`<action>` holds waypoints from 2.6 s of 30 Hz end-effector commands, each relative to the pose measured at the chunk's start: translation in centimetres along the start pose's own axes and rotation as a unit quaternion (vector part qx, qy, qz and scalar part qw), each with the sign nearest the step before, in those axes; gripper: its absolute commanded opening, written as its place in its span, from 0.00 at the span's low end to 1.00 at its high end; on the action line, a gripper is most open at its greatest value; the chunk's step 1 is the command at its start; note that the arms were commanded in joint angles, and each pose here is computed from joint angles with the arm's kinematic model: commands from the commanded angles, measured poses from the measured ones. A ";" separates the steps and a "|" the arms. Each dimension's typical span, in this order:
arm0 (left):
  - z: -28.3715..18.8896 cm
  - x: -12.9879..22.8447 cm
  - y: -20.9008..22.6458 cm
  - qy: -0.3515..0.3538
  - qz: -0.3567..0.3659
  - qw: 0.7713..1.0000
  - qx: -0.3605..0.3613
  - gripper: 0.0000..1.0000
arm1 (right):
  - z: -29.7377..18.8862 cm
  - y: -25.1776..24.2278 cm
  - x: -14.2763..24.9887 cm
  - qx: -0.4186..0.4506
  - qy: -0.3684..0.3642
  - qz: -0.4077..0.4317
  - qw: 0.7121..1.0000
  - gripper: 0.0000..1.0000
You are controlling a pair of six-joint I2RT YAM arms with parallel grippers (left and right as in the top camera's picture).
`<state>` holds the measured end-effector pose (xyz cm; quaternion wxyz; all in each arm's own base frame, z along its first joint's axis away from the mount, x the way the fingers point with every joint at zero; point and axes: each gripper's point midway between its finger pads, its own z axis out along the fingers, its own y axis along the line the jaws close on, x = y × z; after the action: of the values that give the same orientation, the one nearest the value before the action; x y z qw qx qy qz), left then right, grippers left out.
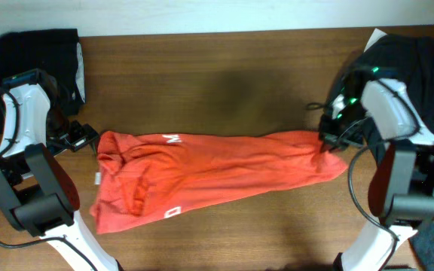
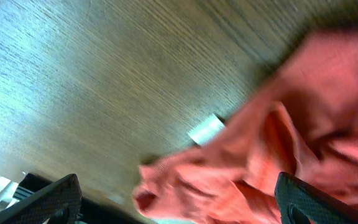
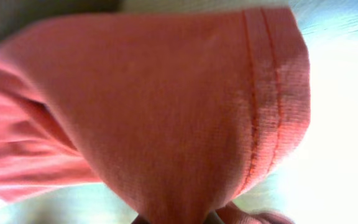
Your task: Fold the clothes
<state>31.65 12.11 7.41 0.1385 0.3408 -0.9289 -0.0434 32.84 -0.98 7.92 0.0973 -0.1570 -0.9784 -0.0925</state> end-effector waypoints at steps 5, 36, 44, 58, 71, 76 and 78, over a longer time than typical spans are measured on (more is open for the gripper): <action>-0.2 -0.1 -0.2 -0.003 -0.001 1.000 0.003 0.99 | -2.7 9.3 2.2 -0.052 -0.038 -0.123 0.990 0.04; -0.3 0.1 -0.1 0.000 -0.001 1.000 0.002 0.99 | 8.6 22.3 5.9 -0.181 -0.051 -0.230 0.955 0.56; -0.2 0.0 -0.1 -0.001 -0.001 1.000 0.002 0.99 | 8.3 26.1 5.3 -0.201 -0.110 -0.260 0.938 0.04; -0.3 -0.3 -0.6 -0.007 -0.001 1.000 0.014 0.99 | 2.3 24.5 5.5 -0.183 -0.108 -0.286 0.934 0.25; -0.3 0.0 -0.8 0.000 -0.001 1.000 0.020 0.99 | 13.3 24.7 12.9 -0.077 -0.019 -0.340 0.937 0.11; -0.3 -0.1 -0.8 -0.001 -0.001 1.000 0.021 0.99 | 13.0 23.8 12.4 -0.046 -0.025 -0.332 0.942 0.04; -0.3 0.0 -0.8 0.000 -0.001 1.000 0.021 0.99 | 11.5 24.0 11.1 -0.018 -0.053 -0.331 0.942 0.04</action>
<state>32.04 11.77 7.27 0.1338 0.3431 -0.9292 -0.0302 26.38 27.12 1.69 0.0410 0.1710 -0.9713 -0.1601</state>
